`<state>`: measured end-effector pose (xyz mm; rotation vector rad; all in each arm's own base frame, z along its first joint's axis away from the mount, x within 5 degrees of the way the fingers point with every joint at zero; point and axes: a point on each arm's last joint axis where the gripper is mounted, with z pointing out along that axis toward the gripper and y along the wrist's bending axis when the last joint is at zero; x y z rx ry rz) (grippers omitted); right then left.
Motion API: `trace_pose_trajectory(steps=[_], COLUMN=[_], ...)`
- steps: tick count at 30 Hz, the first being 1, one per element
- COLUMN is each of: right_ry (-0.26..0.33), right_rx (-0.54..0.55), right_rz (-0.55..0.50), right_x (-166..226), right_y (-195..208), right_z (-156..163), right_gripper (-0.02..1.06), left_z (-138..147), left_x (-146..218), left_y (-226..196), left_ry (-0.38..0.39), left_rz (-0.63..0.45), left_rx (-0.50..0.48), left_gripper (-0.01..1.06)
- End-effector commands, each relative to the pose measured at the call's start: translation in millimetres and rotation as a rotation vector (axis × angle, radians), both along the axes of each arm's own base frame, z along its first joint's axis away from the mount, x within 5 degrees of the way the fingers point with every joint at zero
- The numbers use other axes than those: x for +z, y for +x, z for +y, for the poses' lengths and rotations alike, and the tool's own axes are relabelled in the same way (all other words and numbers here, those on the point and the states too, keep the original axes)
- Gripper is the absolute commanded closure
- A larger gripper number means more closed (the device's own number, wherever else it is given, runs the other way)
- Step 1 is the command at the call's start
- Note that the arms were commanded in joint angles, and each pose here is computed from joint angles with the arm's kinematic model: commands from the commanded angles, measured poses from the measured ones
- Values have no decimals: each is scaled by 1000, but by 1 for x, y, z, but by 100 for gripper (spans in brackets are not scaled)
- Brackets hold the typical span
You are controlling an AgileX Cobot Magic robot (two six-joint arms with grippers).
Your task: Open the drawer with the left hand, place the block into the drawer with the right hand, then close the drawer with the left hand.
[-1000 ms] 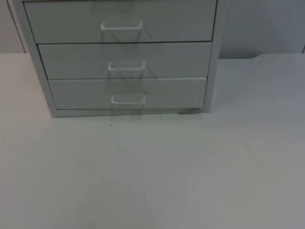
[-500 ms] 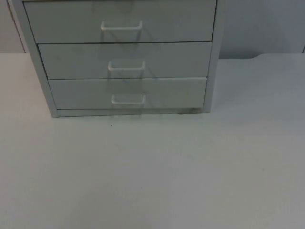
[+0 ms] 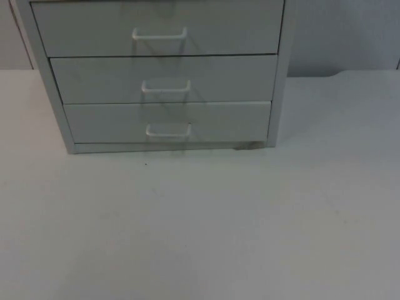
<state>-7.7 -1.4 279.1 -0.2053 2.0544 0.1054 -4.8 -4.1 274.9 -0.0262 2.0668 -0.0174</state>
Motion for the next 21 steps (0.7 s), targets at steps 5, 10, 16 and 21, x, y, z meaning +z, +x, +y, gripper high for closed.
trace_pose_trajectory(steps=[5,10,16,21], right_ry=[2,2,2,8], right_rx=[-1,-1,-1,3], right_rz=[-15,-15,-15,-16], right_x=[1,1,1,1], right_y=[0,0,0,0], right_z=[0,0,0,1], right_gripper=[-1,-1,-1,-1], left_z=[1,0,0,0], left_x=[-1,-1,-1,-1], left_y=[0,0,0,0], left_ry=[-1,-2,-2,-2], left_rz=[-2,-2,-2,-2], left_rx=[1,-2,-2,-2], left_gripper=[0,0,0,0])
